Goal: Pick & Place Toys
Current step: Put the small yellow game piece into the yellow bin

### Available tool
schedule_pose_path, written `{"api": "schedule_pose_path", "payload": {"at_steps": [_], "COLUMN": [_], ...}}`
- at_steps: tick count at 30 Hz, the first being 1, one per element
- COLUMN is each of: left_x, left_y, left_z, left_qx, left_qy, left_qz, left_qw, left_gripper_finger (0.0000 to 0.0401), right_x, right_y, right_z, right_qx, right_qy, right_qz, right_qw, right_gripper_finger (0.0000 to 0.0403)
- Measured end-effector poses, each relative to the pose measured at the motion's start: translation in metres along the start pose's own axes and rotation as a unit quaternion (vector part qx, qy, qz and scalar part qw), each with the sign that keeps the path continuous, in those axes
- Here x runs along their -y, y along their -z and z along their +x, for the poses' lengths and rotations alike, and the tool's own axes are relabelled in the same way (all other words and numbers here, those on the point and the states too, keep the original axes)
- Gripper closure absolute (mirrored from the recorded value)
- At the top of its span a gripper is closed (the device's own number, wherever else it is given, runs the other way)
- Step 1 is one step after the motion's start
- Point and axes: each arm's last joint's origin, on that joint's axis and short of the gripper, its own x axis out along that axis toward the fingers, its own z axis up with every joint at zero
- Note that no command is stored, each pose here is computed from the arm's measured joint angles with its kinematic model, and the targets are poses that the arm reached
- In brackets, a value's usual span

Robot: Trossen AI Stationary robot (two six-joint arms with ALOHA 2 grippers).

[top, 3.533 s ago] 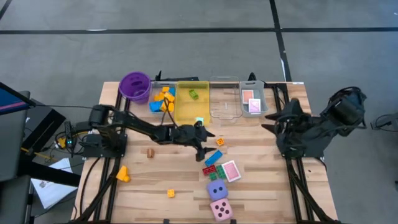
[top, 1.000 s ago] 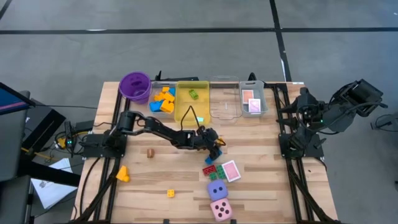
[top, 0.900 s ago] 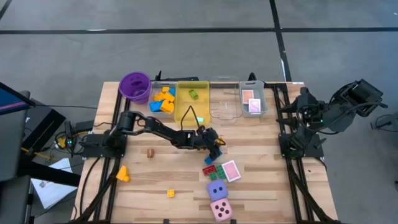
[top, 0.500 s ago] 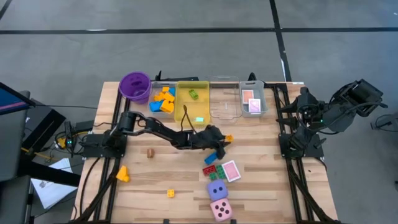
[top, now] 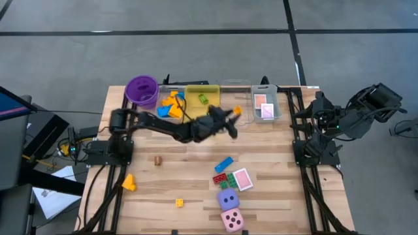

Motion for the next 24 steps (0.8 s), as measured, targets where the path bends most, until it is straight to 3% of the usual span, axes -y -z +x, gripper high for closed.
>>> {"api": "schedule_pose_path", "payload": {"at_steps": [5,11,15,21,24], "left_x": [-0.025,-0.058,-0.071,-0.076,-0.075], "left_y": [-0.058,-0.104,-0.117,-0.116,-0.113], "left_z": [-0.009,-0.034,-0.049,-0.056,-0.056], "left_qx": [0.017,-0.027,-0.062,-0.101,-0.119], "left_qy": [-0.119,-0.258,-0.275,-0.233,-0.210], "left_qz": [0.082,0.165,0.164,0.099,0.097], "left_qw": [0.989,0.952,0.945,0.962,0.966], "left_gripper_finger": [0.0262,0.0263,0.0261,0.0260,0.0254], "right_x": [0.000,0.000,0.001,0.001,0.001], "right_y": [0.000,0.000,-0.001,-0.001,-0.001], "right_z": [0.000,0.000,0.000,0.000,0.000], "right_qx": [0.000,0.007,0.010,0.011,0.011], "right_qy": [0.000,0.008,0.012,0.013,0.013], "right_qz": [0.000,0.000,0.000,-0.003,-0.004], "right_qw": [1.000,1.000,1.000,1.000,1.000], "right_gripper_finger": [0.0235,0.0235,0.0235,0.0235,0.0235]}}
